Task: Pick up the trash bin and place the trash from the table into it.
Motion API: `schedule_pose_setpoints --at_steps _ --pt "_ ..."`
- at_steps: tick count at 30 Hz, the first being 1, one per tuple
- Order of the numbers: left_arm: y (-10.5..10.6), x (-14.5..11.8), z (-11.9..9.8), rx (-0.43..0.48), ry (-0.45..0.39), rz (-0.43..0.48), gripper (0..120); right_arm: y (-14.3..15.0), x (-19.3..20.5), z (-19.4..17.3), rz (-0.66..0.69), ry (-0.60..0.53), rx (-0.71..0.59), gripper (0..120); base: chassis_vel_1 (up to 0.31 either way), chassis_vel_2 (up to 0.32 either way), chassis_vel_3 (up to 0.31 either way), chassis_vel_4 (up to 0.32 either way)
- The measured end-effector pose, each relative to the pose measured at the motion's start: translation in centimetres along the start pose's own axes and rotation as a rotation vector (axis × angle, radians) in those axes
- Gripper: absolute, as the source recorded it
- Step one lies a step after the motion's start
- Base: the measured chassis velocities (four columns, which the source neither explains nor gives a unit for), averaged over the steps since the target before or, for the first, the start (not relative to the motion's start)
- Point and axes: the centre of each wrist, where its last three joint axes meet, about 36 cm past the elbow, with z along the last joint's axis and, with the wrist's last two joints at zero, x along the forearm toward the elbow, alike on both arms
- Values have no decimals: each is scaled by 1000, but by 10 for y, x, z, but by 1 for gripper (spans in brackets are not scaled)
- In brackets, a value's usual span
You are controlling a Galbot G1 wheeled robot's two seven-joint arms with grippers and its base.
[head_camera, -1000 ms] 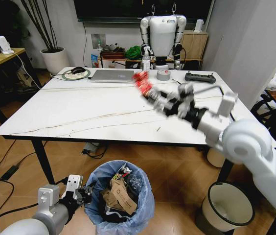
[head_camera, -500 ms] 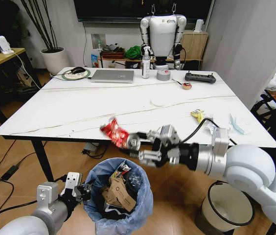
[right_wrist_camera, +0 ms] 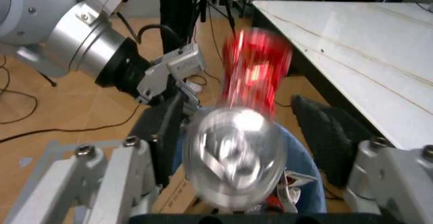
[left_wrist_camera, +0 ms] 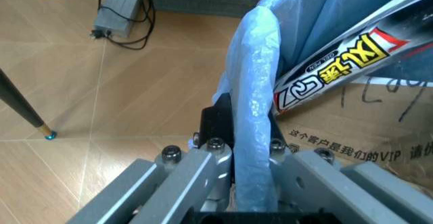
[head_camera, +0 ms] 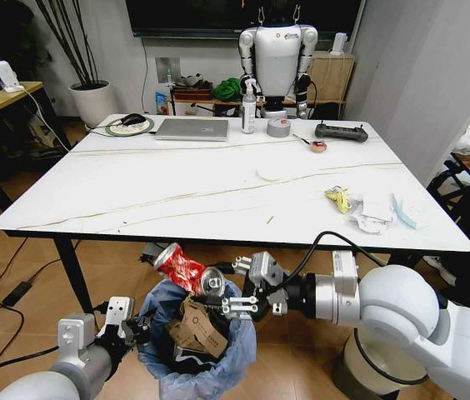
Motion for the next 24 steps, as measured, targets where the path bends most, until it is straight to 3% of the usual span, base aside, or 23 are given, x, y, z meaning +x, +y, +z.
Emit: schedule_pose_setpoints --at_steps 10,18,24 --pt "1 1 1 1 3 -8 0 0 4 7 57 21 13 98 0 0 0 0" --pt "1 1 1 1 3 -9 0 -6 7 0 156 -30 -23 100 0 0 0 0" --pt "0 1 6 -8 6 18 0 -20 5 -25 411 -148 -130 100 0 0 0 0"
